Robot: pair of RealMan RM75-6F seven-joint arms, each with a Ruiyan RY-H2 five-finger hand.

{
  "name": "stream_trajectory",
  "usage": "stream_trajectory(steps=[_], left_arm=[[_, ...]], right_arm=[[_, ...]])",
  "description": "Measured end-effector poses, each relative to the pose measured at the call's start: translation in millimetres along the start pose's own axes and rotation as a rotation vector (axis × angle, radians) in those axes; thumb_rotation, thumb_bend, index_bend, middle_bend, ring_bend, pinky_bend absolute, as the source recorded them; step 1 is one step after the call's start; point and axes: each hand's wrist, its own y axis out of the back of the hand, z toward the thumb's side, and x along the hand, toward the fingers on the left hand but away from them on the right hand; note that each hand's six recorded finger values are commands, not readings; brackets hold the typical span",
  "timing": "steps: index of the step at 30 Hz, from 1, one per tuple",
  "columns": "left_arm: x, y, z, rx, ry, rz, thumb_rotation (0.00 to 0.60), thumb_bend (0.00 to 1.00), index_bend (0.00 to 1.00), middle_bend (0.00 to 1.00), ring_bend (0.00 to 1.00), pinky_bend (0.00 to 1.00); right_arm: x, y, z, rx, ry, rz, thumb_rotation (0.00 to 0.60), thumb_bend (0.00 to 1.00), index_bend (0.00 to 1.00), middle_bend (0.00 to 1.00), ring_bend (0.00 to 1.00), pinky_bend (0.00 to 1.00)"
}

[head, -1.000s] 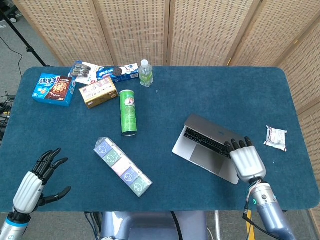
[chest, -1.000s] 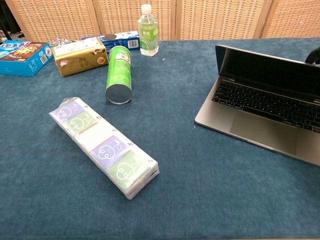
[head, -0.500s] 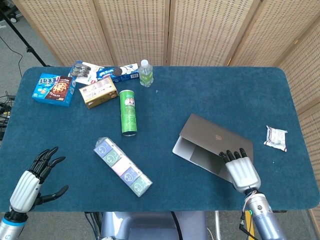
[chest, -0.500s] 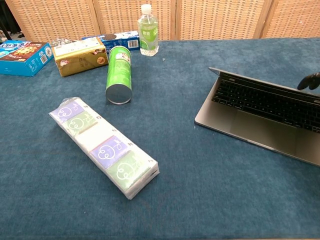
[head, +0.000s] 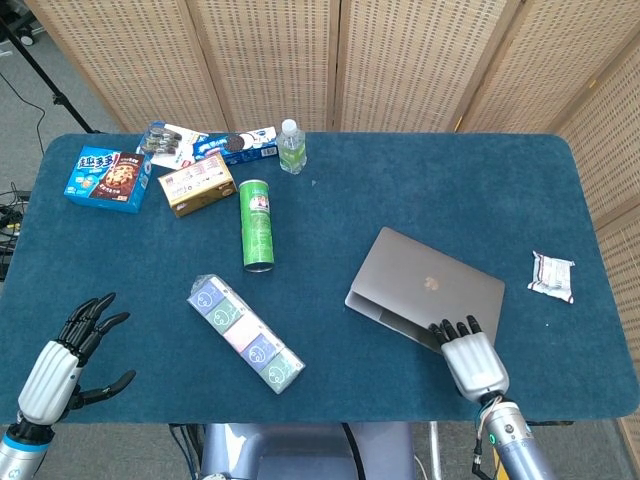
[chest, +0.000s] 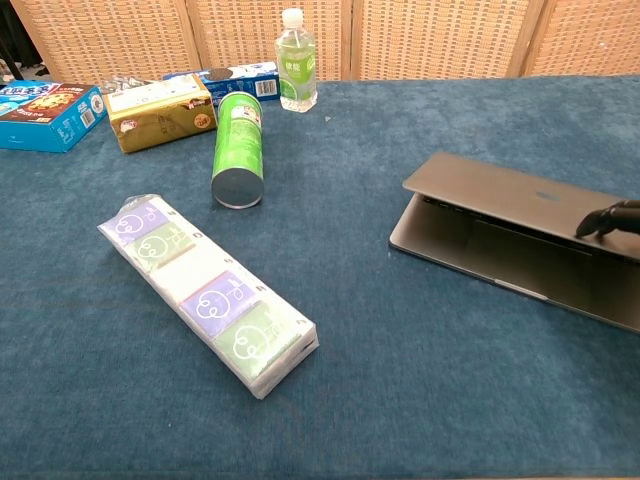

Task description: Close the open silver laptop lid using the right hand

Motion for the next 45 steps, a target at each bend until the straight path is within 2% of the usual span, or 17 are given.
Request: stream_trajectory(steps=[10, 21, 25, 35, 41, 45], left_arm=[[0, 0, -1, 0.004, 0.003, -0.005, 0.600, 0.22, 0.18, 0.01, 0.11, 0.08], [0, -3, -1, 0.014, 0.007, -0.020, 0.600, 0.22, 0.18, 0.01, 0.11, 0.08], [0, -3, -1, 0.015, 0.010, -0.022, 0.600, 0.22, 0.18, 0.01, 0.11, 0.08], [1, -3, -2, 0.018, 0.012, -0.014, 0.600, 0.22, 0.18, 0.01, 0.11, 0.08], [1, -2, -2, 0.019, 0.015, -0.006, 0.600, 0.22, 0.18, 0.01, 0.11, 0.08], [2, 0, -3, 0.019, 0.020, 0.010, 0.600, 0.22, 0.18, 0.01, 0.11, 0.08]], right_arm=[[-3, -27, 17, -0.015, 0.039, 0.044, 0.600, 0.13, 0.11, 0.16, 0.22, 0.14], [-8, -54, 19, -0.044, 0.048, 0.099, 0.600, 0.13, 0.11, 0.15, 0.21, 0.14], [-10, -58, 19, -0.047, 0.049, 0.100, 0.600, 0.13, 0.10, 0.15, 0.21, 0.14], [-6, -28, 5, -0.013, 0.013, 0.011, 0.600, 0.13, 0.10, 0.14, 0.21, 0.14], [3, 3, -7, 0.016, -0.014, -0.072, 0.600, 0.13, 0.10, 0.14, 0.20, 0.14], [7, 24, -10, 0.026, -0.010, -0.162, 0.600, 0.13, 0.11, 0.14, 0.20, 0.14]])
